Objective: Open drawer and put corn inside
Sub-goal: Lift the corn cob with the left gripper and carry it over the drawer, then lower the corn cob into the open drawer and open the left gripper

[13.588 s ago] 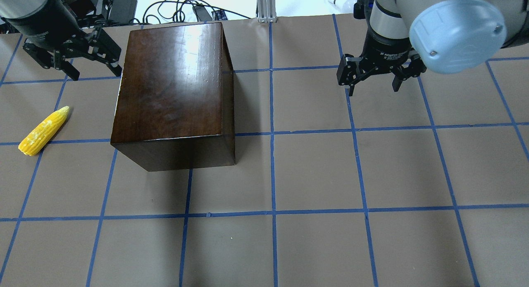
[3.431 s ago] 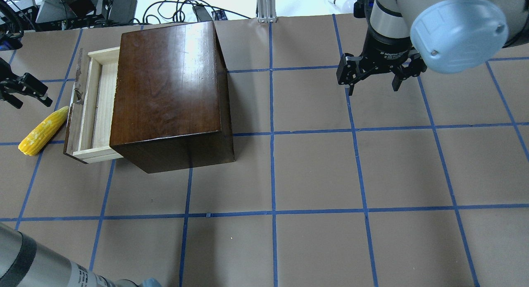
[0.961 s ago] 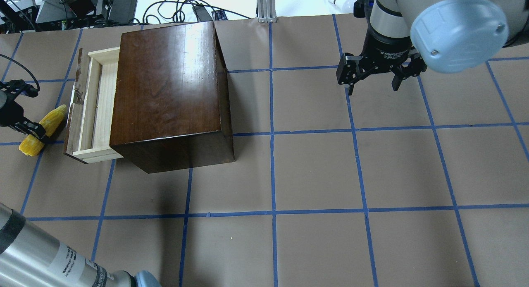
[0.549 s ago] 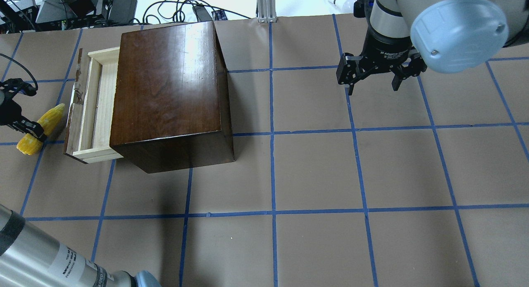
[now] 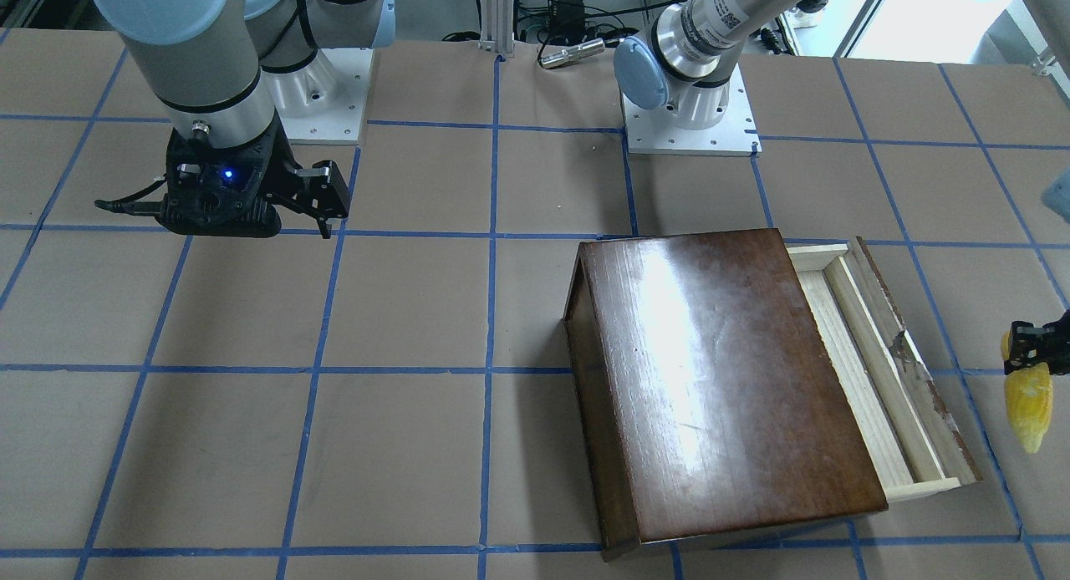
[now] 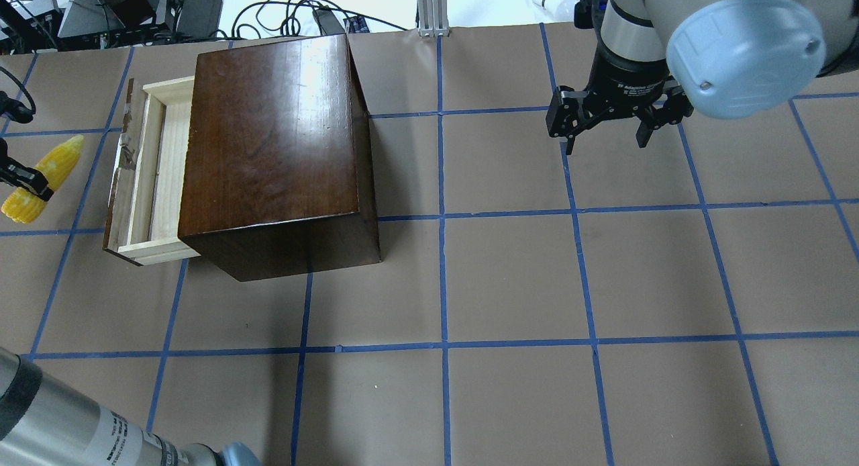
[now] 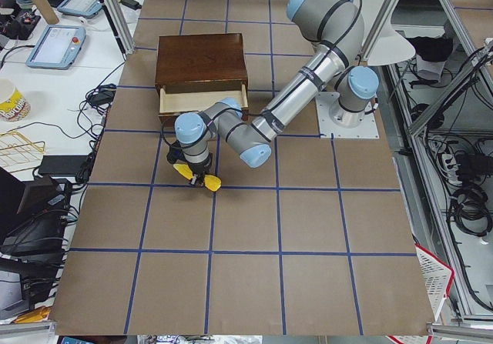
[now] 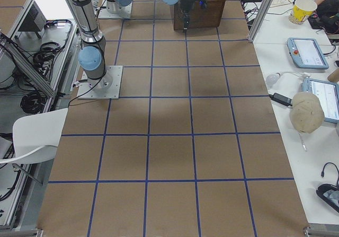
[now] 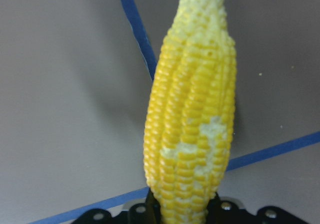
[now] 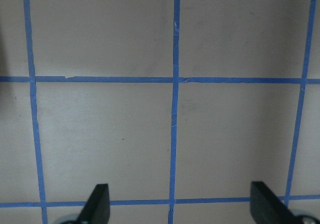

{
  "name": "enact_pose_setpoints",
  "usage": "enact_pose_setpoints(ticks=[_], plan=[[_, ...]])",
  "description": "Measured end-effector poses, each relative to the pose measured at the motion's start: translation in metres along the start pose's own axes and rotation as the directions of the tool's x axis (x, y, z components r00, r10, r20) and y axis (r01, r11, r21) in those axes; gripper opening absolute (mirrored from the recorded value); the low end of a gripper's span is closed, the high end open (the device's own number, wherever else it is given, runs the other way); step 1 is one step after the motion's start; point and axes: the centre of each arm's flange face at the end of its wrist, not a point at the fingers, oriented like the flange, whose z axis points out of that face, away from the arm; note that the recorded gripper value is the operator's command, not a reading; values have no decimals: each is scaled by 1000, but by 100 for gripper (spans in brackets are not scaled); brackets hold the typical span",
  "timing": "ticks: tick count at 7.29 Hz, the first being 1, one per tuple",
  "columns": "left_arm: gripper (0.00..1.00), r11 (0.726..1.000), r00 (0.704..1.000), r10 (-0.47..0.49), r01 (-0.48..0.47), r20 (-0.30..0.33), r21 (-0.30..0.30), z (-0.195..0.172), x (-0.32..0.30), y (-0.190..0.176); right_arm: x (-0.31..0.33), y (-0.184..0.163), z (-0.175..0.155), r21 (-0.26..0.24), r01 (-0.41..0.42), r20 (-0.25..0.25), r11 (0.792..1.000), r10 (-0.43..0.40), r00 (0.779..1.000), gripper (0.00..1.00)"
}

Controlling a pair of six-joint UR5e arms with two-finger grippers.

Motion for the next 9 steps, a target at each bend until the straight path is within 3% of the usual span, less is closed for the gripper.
enact_pose_setpoints(ticks=[2,5,7,9], plan=[[0,998,998,-52,53,-20,26,-45,24,-6,0,0,0,-1,0,0,1000,0,1000,100],[0,979,977,-204,204,-53,-7,-129,114,-53,0,0,0,0,0,2,1000,0,1000,100],[0,942,939,-335,333,-83,-39,-160,171,-75,0,0,0,0,0,2,1000,0,1000,100],[0,898,890,-440,435,-125,-61,-160,209,-90,0,0,0,0,0,3,1000,0,1000,100]])
